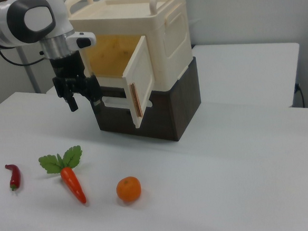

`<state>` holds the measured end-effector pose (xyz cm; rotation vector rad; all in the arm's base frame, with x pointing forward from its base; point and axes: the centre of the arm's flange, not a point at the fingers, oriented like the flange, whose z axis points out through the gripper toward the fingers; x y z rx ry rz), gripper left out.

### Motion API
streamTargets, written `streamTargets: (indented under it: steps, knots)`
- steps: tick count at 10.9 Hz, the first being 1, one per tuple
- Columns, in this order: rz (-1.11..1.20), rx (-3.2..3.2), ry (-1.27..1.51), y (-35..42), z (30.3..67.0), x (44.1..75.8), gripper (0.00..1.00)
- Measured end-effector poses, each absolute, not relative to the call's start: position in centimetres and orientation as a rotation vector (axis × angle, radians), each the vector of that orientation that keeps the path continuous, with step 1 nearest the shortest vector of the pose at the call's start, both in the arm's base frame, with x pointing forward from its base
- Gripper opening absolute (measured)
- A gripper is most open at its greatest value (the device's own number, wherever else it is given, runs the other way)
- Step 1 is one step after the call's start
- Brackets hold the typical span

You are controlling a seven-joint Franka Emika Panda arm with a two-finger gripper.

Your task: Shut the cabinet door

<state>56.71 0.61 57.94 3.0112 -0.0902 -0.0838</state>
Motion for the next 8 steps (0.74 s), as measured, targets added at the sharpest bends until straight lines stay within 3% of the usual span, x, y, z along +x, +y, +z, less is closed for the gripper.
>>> streamTargets:
  steps: [8]
  knots:
    - [-0.057, 3.013, -0.11, -0.9, 58.0, 57.0, 1.0]
